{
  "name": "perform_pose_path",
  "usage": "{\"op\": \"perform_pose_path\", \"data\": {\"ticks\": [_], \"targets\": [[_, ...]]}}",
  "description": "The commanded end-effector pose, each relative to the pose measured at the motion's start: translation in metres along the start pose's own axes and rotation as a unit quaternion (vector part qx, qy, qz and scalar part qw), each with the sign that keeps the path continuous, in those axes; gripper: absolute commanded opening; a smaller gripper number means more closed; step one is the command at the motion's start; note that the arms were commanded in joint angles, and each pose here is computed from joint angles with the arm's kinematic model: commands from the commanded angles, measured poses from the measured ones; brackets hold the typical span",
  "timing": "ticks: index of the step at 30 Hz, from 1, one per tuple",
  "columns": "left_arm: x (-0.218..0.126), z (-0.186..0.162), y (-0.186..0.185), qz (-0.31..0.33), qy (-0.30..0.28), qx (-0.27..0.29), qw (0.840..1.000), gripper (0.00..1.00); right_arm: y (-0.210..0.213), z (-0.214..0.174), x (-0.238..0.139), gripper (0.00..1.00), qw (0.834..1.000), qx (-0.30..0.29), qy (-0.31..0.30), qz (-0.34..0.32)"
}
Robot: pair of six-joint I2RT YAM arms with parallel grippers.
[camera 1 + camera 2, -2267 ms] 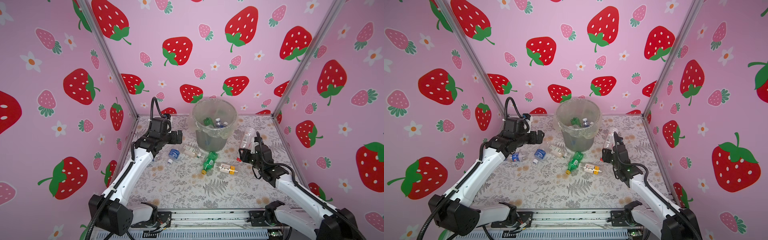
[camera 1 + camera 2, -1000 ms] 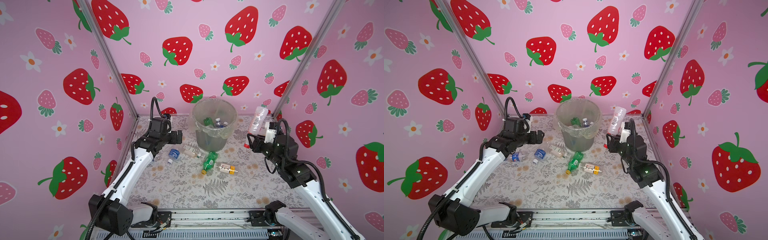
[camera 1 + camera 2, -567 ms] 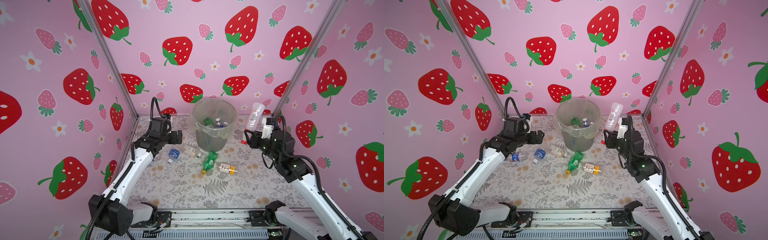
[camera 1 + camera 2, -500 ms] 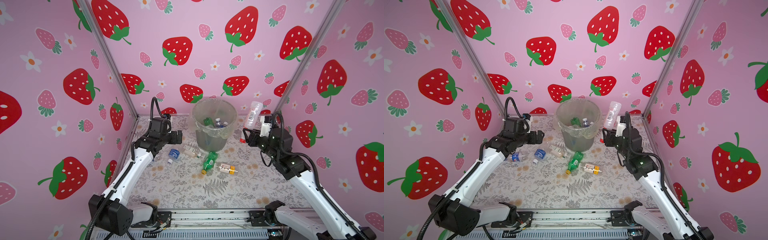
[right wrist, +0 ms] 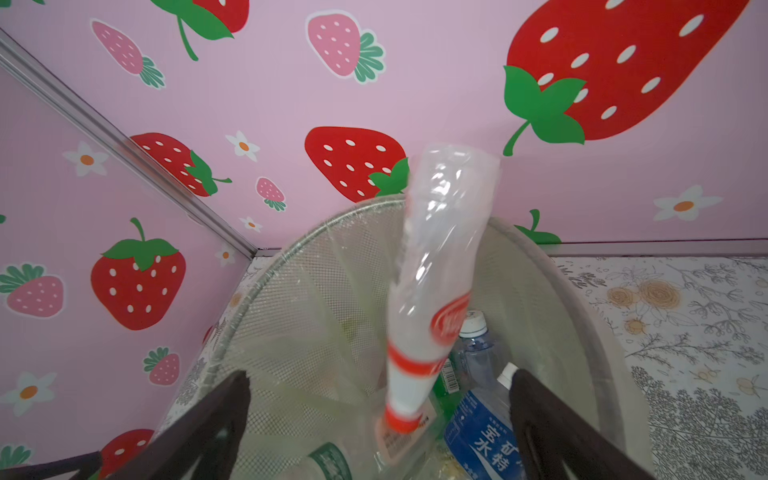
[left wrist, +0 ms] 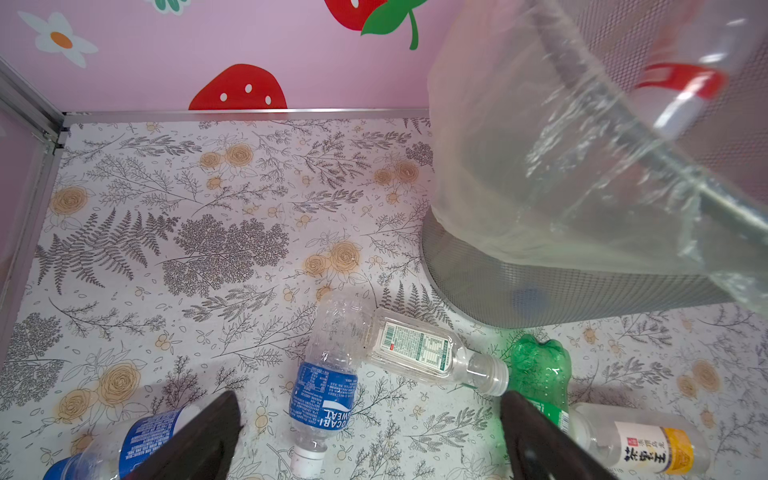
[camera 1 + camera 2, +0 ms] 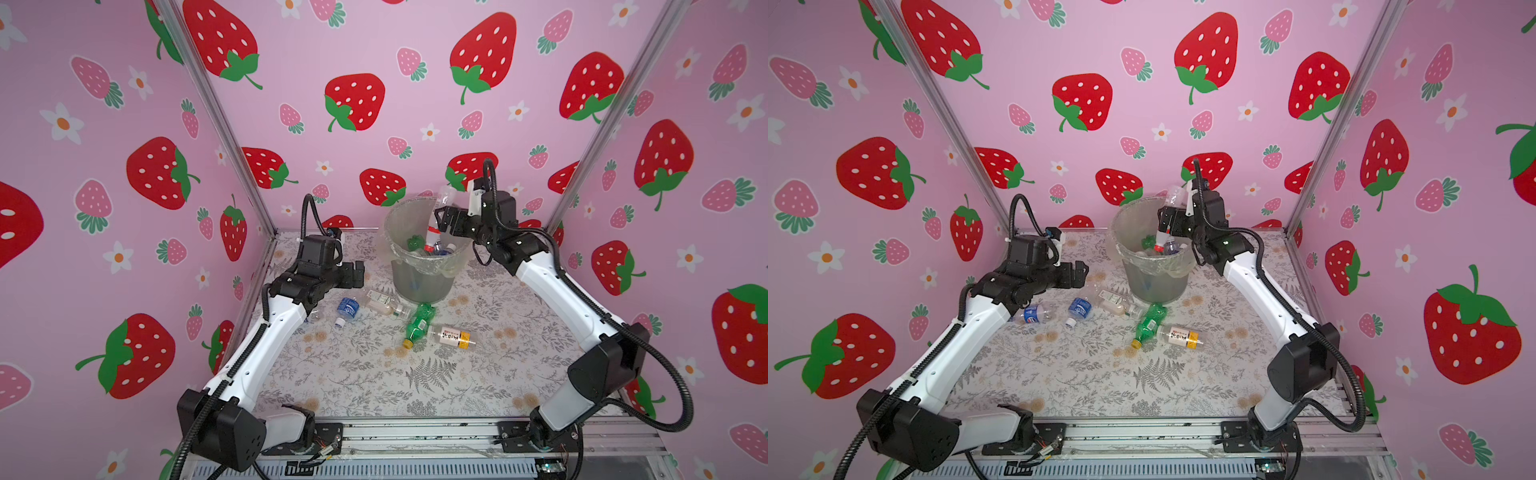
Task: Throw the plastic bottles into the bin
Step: 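Move the white bottle over the bin and open the right gripper, then withdraw the right gripper from the bin while the left gripper reaches toward the green bottle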
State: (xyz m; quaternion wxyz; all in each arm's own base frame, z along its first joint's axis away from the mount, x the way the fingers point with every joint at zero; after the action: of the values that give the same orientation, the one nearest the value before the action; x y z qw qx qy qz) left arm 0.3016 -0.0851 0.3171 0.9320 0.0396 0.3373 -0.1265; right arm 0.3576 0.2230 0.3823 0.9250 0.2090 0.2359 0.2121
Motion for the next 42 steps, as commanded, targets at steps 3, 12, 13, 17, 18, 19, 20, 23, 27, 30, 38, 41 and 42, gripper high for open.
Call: {"op": "perform_pose_path", "data": {"ticks": [3, 12, 13, 17, 18, 19, 20, 23, 27, 30, 38, 41, 42], "targets": [[-0.008, 0.007, 0.001, 0.003, -0.010, 0.002, 1.000, 0.99, -0.002, 0.021, -0.083, 0.99, 0.997, -0.018, -0.070, -0.027], [-0.007, 0.007, 0.001, -0.002, -0.008, -0.004, 1.000, 0.99, -0.029, -0.028, -0.136, 0.99, 0.999, -0.024, -0.036, -0.024], [-0.007, 0.007, 0.000, -0.002, -0.008, -0.004, 1.000, 0.99, -0.031, -0.033, -0.139, 0.99, 0.999, -0.024, -0.030, -0.017], [-0.006, 0.007, 0.001, 0.000, -0.006, -0.005, 1.000, 0.99, -0.039, -0.054, -0.146, 0.99, 1.000, -0.025, -0.009, -0.005], [-0.005, 0.006, 0.001, 0.000, -0.005, -0.007, 1.000, 0.99, -0.042, -0.058, -0.148, 0.99, 1.000, -0.024, -0.007, -0.006], [-0.005, 0.006, 0.001, 0.001, -0.005, -0.008, 1.000, 0.99, -0.044, -0.062, -0.150, 0.99, 1.000, -0.022, -0.004, -0.007], [-0.005, 0.006, 0.001, 0.001, -0.005, -0.008, 1.000, 0.99, -0.047, -0.066, -0.152, 0.99, 1.000, -0.022, -0.002, -0.009], [-0.003, 0.006, 0.001, 0.000, -0.006, -0.009, 1.000, 0.99, -0.053, -0.077, -0.155, 0.99, 1.000, -0.016, 0.003, -0.013], [0.000, 0.005, -0.002, -0.007, -0.006, -0.009, 1.000, 0.99, -0.061, -0.089, -0.162, 0.99, 1.000, -0.011, 0.006, -0.018], [0.001, 0.004, -0.007, -0.013, -0.006, -0.001, 1.000, 0.99, -0.067, -0.099, -0.162, 0.99, 1.000, -0.010, 0.014, -0.025], [-0.001, 0.001, -0.024, -0.062, -0.008, -0.025, 0.998, 0.99, -0.081, -0.124, -0.161, 0.99, 0.998, -0.015, 0.047, -0.036], [-0.003, -0.006, -0.031, -0.096, 0.001, -0.046, 0.994, 0.99, -0.087, -0.133, -0.157, 0.99, 0.997, -0.020, 0.060, -0.041], [-0.005, -0.008, -0.037, -0.116, 0.005, -0.039, 0.992, 0.99, -0.089, -0.137, -0.156, 0.99, 0.997, -0.019, 0.062, -0.043]]}}
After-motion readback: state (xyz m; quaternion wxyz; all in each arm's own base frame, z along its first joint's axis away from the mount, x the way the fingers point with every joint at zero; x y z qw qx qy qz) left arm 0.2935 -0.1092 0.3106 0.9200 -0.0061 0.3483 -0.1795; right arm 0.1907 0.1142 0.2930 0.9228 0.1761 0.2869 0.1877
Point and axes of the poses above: each gripper's point midway between its finger pads, its own x axis out along the fingers, its own y axis along the line the jaws close on, z = x × y, the point moved 9 cm from there along -x, back along the fingers, and after that the axes turned 8 degrees about x, right-handed, at the moved point
